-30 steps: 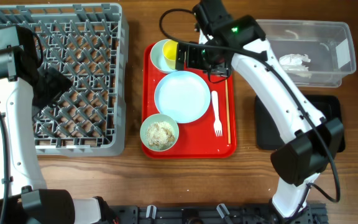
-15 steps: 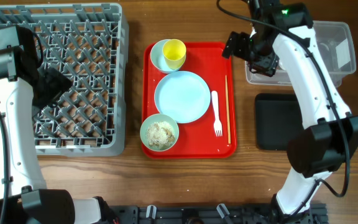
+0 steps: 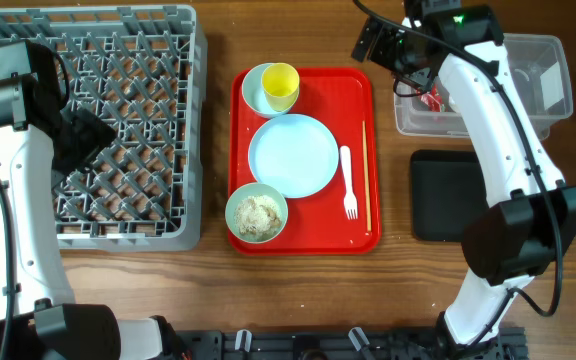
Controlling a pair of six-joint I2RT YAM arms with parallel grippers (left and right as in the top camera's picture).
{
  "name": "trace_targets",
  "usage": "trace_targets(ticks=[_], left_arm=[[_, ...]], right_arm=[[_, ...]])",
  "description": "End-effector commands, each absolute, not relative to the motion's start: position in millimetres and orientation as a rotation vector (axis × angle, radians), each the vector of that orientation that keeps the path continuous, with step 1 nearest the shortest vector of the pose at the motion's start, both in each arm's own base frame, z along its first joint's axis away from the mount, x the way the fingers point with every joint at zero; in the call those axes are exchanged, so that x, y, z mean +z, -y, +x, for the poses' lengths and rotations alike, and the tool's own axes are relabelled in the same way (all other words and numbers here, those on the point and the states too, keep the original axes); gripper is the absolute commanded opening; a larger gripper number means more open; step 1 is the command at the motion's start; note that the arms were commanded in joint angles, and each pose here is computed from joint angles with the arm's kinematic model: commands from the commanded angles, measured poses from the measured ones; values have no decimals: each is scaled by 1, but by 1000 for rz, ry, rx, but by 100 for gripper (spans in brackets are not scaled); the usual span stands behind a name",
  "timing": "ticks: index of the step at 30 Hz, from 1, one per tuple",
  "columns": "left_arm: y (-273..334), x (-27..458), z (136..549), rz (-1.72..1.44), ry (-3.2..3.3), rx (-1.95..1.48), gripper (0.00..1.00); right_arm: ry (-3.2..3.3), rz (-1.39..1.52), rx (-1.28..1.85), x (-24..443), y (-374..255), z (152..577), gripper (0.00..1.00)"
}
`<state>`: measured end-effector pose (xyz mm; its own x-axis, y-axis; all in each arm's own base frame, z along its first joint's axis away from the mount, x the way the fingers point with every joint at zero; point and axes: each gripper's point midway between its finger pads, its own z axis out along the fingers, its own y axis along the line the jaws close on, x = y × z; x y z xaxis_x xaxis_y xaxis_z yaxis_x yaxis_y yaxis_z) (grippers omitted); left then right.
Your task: Sort waste into correct bins and load items into the dishwasher rack
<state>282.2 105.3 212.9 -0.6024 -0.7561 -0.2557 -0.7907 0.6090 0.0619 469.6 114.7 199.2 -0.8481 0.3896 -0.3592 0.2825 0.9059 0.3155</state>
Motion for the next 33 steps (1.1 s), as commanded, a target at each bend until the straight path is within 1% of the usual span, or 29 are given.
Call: trace_targets(ticks=[1, 4, 5, 6, 10, 11, 13, 14, 16, 17, 20, 22, 24, 28, 31, 33], left_arm=[[-107, 220, 283, -1298, -2595, 236, 100], [-107, 220, 283, -1298, -2595, 236, 100], [-107, 220, 283, -1298, -2595, 236, 100], [-107, 220, 283, -1298, -2595, 236, 100], [-107, 220, 283, -1298, -2595, 236, 100], [-107, 220, 283, -1298, -2595, 236, 100], [-107, 220, 283, -1298, -2594, 236, 100], [-107, 220, 283, -1298, -2595, 236, 100], [-107, 220, 283, -1298, -2595, 236, 100], [-107, 220, 283, -1298, -2595, 236, 100], [-107, 220, 283, -1298, -2595, 236, 100], [-107, 220, 283, -1298, -2595, 236, 100], [-107, 220, 283, -1298, -2595, 236, 100], [-107, 220, 283, -1298, -2595, 236, 100], [-107, 220, 283, -1298, -2595, 236, 100], [-107, 220, 283, -1298, -2595, 236, 100]], right_arm=[[-2560, 487, 367, 220, -113, 479, 100], [-2464, 459, 440, 235, -122, 499, 100], [-2452, 414, 559, 243, -138, 501, 100], [-2469, 399, 612, 242, -145, 497, 100], [-2585, 302, 903, 241, -182, 466, 100], [-2603, 221, 1000, 242, -198, 456, 100], [-2630, -30, 1123, 240, -232, 429, 100], [-2691, -208, 1119, 227, -254, 401, 100], [-2818, -327, 1012, 201, -276, 364, 100], [-2876, -450, 935, 187, -289, 338, 100], [-2889, -729, 750, 168, -305, 304, 100], [-2868, -823, 509, 158, -311, 294, 100], [-2820, -889, 392, 156, -320, 287, 100], [-2761, -984, 387, 157, -345, 267, 100], [-2814, -909, 390, 150, -348, 258, 99], [-2861, -878, 370, 130, -345, 251, 89]])
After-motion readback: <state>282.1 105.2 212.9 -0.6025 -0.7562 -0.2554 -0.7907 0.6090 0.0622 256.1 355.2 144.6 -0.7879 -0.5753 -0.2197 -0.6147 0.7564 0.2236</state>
